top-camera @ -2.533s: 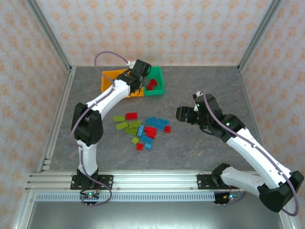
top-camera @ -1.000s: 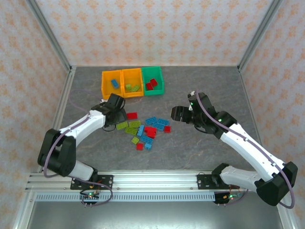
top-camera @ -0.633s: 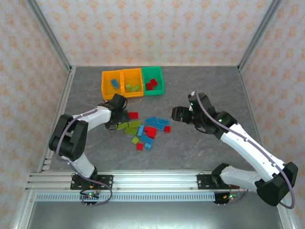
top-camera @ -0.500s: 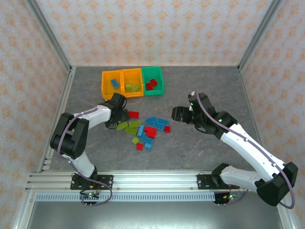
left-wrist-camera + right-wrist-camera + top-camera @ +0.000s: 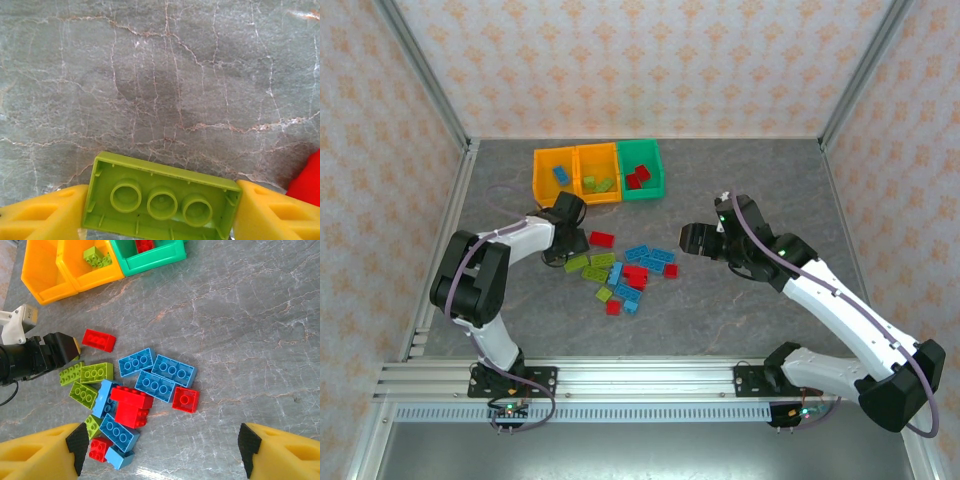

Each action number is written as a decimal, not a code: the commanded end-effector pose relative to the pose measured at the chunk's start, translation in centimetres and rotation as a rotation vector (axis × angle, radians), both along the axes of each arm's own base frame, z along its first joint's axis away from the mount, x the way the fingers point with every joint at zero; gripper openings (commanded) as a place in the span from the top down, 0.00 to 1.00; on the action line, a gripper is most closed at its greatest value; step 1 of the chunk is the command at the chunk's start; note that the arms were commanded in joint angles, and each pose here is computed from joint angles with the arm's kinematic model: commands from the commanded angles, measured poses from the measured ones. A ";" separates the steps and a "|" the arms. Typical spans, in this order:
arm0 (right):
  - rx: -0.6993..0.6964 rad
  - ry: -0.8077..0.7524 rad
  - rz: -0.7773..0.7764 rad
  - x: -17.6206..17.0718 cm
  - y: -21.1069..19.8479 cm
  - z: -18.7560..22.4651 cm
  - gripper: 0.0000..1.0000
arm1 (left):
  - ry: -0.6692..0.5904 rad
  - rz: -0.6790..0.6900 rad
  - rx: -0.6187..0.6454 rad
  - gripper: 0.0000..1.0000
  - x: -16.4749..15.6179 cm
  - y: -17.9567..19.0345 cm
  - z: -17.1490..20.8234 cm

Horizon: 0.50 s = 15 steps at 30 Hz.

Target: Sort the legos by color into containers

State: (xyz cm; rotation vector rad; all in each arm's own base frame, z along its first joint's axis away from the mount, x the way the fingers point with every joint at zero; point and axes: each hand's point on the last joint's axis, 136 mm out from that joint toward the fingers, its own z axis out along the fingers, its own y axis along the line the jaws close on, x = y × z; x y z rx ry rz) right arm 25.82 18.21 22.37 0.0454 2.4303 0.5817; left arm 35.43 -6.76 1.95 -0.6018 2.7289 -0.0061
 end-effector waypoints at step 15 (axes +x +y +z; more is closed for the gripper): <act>0.023 -0.004 -0.012 0.0 0.3 0.4 0.19 | -0.407 0.001 -0.092 0.37 7.5 -2.8 15.5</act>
